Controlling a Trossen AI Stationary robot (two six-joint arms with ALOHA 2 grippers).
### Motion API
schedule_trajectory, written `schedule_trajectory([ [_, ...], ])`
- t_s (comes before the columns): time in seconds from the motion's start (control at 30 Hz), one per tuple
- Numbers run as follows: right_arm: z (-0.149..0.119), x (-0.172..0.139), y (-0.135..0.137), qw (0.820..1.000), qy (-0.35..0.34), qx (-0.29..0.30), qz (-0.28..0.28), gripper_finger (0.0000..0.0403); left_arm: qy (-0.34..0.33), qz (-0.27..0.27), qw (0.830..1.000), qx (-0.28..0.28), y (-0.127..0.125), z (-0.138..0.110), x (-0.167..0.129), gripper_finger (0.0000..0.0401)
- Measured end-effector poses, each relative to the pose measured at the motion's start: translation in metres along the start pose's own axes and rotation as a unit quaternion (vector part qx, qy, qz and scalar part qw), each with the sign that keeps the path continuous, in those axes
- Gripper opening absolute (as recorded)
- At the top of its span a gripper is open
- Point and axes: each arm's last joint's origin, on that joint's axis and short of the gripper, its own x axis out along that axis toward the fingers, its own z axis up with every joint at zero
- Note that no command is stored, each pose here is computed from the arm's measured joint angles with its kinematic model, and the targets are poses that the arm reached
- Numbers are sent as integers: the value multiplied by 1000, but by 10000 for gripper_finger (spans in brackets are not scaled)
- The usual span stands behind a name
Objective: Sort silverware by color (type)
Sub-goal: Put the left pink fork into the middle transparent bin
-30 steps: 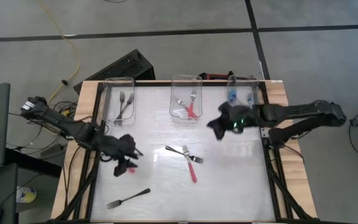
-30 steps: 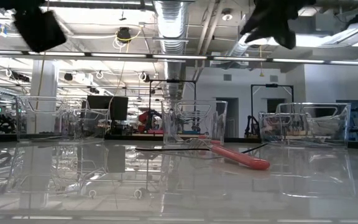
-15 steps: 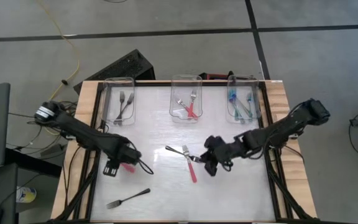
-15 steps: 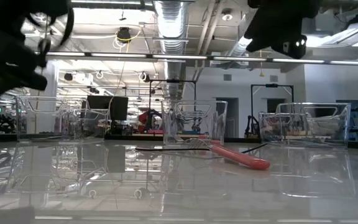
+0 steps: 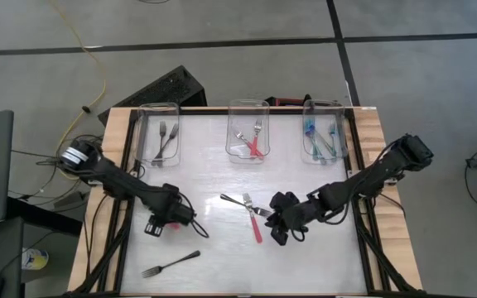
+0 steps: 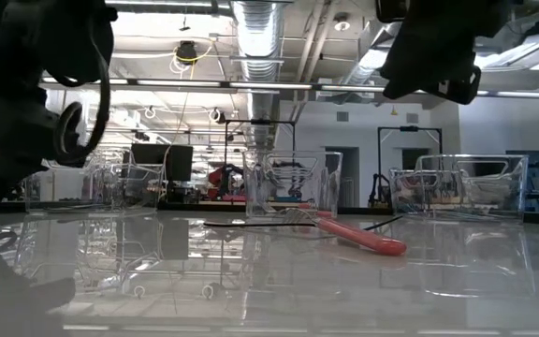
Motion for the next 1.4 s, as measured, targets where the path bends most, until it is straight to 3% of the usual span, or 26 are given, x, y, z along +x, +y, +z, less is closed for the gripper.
schedule_trajectory([
  [0.17,1,-3,1,1000,-3,2,4,118,-1,21,1000,14,-6,-4,5,147],
  [0.43,1,-3,1,1000,-1,1,4,118,-4,38,999,32,-15,-5,5,24],
  [0.57,3,-3,3,1000,-10,5,16,118,-21,33,999,30,-17,1,-5,28],
  [0.8,17,-3,10,996,-58,1,66,118,-142,55,988,8,-22,21,-58,42],
  [1.0,27,-2,8,993,-83,19,79,118,-252,94,963,10,-23,29,-115,27],
  [1.17,43,-3,9,982,-128,79,116,118,-303,134,944,-4,-19,35,-143,32],
  [1.4,73,-5,-2,952,-202,183,139,157,-350,122,916,-153,2,43,-153,30],
])
